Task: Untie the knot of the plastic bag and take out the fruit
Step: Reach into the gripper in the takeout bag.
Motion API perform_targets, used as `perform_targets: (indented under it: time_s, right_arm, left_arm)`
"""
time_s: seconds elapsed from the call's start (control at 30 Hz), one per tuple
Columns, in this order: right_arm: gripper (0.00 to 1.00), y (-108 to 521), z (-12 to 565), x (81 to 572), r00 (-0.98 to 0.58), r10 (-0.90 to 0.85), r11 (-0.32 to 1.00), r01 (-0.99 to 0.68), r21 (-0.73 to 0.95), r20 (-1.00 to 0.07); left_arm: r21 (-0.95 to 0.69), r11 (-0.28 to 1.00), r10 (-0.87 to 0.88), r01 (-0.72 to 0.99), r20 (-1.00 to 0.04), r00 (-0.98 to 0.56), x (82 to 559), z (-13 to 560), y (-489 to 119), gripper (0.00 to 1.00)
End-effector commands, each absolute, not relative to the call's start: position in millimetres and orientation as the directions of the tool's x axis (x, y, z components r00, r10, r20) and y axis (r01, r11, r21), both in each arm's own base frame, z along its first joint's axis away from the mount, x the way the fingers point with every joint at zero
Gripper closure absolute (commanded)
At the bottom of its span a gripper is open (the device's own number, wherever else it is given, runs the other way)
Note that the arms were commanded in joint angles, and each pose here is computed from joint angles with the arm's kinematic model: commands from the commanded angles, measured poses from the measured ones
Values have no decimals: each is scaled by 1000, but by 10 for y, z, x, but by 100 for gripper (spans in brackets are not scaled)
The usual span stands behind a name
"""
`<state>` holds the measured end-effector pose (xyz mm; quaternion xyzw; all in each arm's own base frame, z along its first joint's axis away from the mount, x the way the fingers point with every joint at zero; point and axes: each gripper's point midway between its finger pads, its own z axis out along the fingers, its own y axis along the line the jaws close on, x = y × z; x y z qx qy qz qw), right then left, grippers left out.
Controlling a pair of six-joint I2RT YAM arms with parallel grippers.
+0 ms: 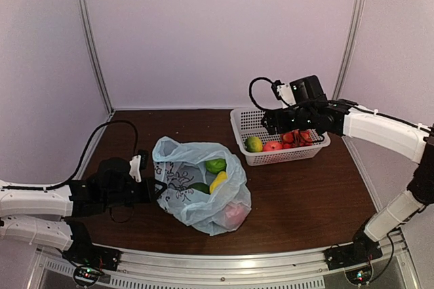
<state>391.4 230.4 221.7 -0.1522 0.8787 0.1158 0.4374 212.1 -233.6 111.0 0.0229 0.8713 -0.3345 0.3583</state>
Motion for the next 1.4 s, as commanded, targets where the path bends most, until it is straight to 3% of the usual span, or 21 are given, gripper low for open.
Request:
perform_targets:
  time_s: [0.0, 0.37, 0.57, 0.9, 1.37]
  right_arm:
    - [22, 2848, 2451, 3286, -530, -251, 819, -563, 114, -810]
    - [32, 4095, 2700, 1951, -423, -314, 487, -840, 238, -850]
    - [36, 4456, 2417, 1776, -404, -421, 474, -861, 183, -812]
    - [40, 4706, 1833, 2227, -480, -523, 661, -750, 20, -704]
    - [36, 4834, 1010, 2895, -579, -536, 774, -628, -84, -614]
  left_arm:
    - [-582, 750, -219, 315, -667, -713, 2160, 1229, -2370, 100]
    - [-584, 751, -217, 309, -660, -720, 2145, 1177, -2364, 100]
    - [-585, 751, -217, 307, -657, -722, 2136, 1152, -2355, 100]
    - [-588, 753, -211, 295, -641, -738, 2088, 1047, -2324, 100]
    - [-590, 761, -216, 271, -623, -752, 2049, 938, -2268, 100]
